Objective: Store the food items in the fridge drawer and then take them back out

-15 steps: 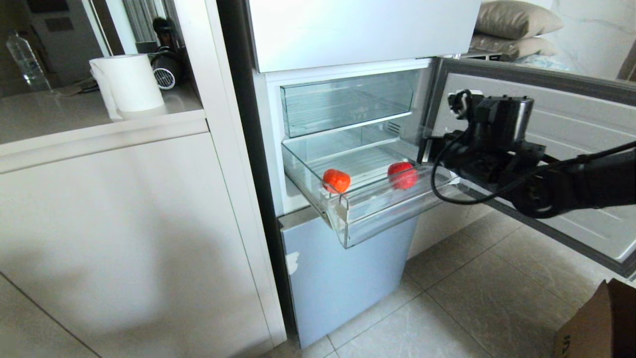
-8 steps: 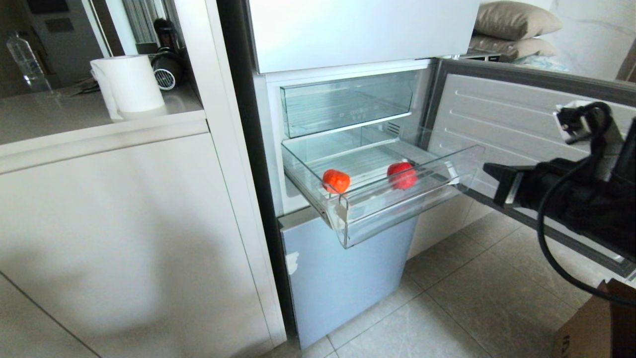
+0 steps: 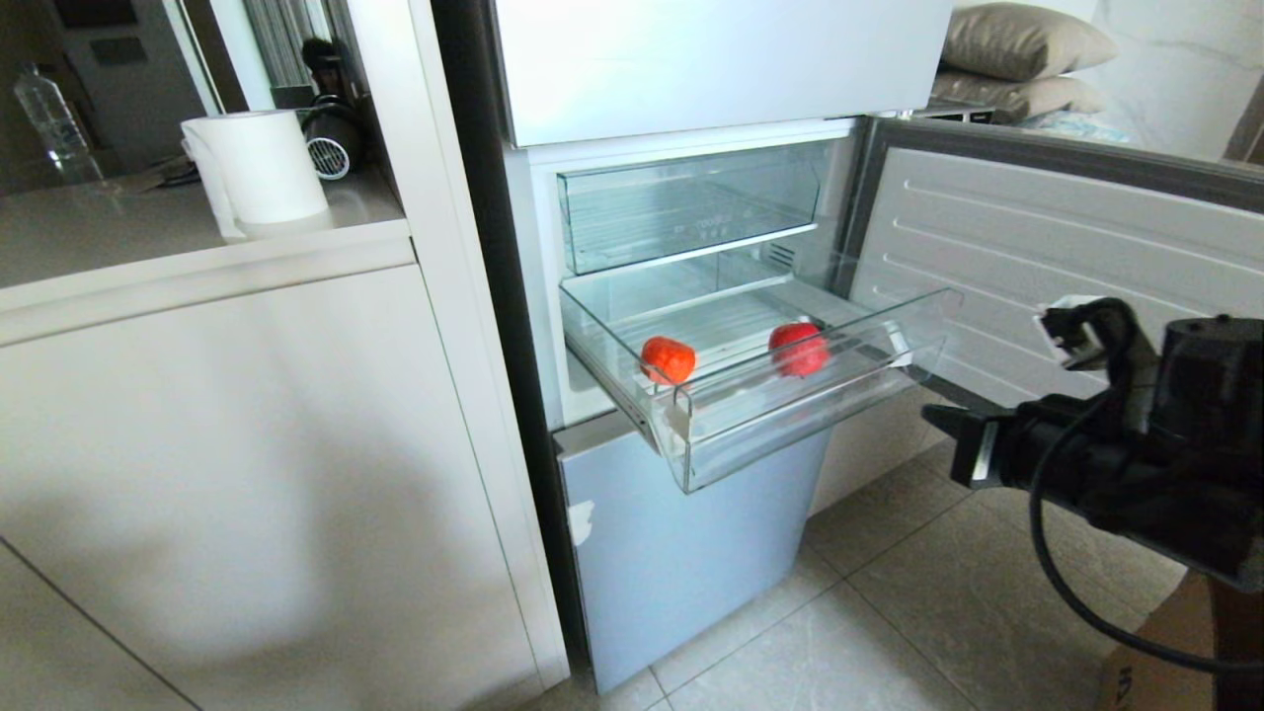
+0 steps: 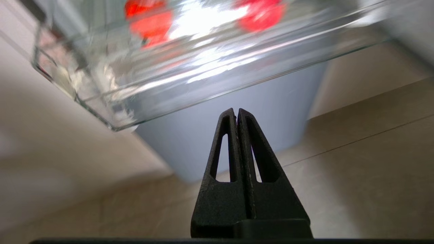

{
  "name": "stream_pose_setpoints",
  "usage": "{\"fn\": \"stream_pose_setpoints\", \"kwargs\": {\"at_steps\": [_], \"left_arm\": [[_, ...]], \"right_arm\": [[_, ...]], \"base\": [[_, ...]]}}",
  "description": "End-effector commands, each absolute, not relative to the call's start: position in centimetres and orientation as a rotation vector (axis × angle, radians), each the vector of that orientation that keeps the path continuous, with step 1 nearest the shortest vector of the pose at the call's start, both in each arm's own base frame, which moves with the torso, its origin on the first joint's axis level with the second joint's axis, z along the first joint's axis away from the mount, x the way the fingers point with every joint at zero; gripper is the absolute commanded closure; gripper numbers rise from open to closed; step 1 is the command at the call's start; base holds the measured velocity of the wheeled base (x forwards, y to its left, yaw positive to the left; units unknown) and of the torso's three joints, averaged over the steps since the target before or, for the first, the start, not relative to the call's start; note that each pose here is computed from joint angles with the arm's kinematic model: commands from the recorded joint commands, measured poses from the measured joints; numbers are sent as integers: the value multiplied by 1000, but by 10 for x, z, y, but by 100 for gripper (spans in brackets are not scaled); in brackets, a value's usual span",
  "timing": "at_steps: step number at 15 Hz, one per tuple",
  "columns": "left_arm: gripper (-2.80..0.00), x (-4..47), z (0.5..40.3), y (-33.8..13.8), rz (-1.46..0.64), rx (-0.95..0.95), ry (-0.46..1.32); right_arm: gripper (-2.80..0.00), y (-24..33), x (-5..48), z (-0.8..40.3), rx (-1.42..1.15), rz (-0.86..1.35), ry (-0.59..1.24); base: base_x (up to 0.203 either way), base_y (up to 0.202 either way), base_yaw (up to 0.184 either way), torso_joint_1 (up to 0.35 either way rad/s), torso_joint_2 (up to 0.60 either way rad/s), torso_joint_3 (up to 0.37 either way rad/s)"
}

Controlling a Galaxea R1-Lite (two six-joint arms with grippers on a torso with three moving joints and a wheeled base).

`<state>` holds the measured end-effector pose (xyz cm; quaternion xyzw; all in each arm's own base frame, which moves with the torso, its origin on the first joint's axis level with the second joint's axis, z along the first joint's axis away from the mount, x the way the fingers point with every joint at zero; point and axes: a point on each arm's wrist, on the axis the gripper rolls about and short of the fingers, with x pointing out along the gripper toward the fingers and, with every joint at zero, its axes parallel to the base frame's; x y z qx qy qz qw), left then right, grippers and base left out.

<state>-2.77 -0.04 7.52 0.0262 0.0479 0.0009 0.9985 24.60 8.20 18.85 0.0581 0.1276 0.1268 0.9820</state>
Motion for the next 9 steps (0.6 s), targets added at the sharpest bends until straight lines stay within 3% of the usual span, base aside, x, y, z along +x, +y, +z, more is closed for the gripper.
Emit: {"fn": "stream_pose_setpoints", "kwargs": {"at_steps": [1,6,9], "left_arm": [[0,-28,75,0,2,53,98],[0,-28,75,0,2,53,98],[0,-28,75,0,2,53,98]], "right_arm": [[0,100,297,141,103,278,407],[0,126,370,94,108,311,457],[0,139,407,72,126,352,349]], "base": [[0,0,0,0,0,0],[0,0,0,0,0,0],[0,0,0,0,0,0]]}}
